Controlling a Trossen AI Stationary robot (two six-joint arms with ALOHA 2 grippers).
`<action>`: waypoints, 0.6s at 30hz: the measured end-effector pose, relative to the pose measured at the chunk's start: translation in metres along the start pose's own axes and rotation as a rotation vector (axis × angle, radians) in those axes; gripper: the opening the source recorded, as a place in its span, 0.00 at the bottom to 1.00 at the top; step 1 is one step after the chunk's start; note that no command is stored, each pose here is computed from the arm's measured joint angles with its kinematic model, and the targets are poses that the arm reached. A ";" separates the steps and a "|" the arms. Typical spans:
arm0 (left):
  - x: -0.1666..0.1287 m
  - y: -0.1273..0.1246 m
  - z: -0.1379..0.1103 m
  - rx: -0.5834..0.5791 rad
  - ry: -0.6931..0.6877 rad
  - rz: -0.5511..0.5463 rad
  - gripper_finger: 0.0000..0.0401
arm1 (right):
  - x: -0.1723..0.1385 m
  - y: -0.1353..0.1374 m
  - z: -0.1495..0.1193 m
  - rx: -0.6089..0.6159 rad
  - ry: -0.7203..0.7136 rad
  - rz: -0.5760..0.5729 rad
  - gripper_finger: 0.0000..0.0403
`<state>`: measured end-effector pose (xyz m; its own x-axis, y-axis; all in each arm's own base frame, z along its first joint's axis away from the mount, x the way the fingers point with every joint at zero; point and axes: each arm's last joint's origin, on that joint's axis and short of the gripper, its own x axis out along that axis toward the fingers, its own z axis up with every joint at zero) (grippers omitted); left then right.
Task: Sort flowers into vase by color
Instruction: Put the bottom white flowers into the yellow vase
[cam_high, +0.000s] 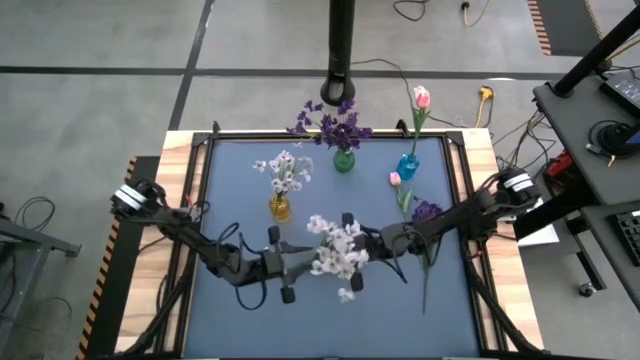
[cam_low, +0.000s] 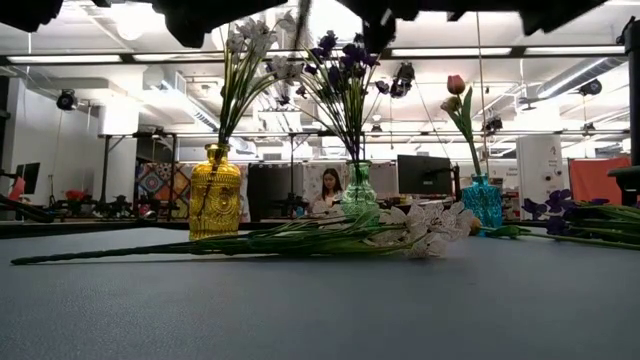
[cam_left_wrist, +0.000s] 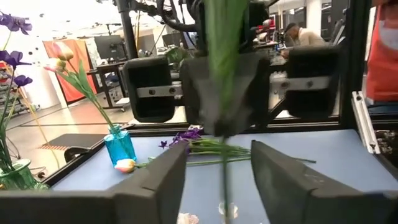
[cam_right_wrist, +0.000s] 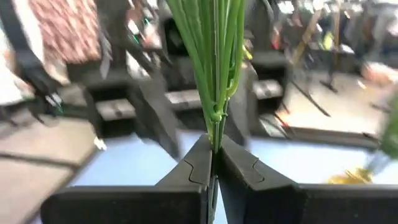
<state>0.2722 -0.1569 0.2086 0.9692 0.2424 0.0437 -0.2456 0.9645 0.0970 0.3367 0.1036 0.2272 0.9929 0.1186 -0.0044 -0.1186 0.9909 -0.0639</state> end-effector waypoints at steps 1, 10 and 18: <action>-0.001 0.000 0.002 -0.004 -0.004 -0.001 0.44 | -0.003 -0.001 0.000 -0.002 0.044 -0.018 0.03; 0.013 0.001 0.018 -0.040 -0.022 0.024 0.51 | -0.019 -0.004 -0.005 0.033 0.303 -0.106 0.03; 0.032 0.003 0.019 -0.027 0.055 0.059 0.51 | -0.019 -0.004 -0.007 0.023 0.304 -0.107 0.03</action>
<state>0.3019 -0.1485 0.2288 0.9527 0.3038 -0.0063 -0.3026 0.9506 0.0688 0.3186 0.0972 0.2209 0.9547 -0.0073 -0.2975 -0.0102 0.9983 -0.0574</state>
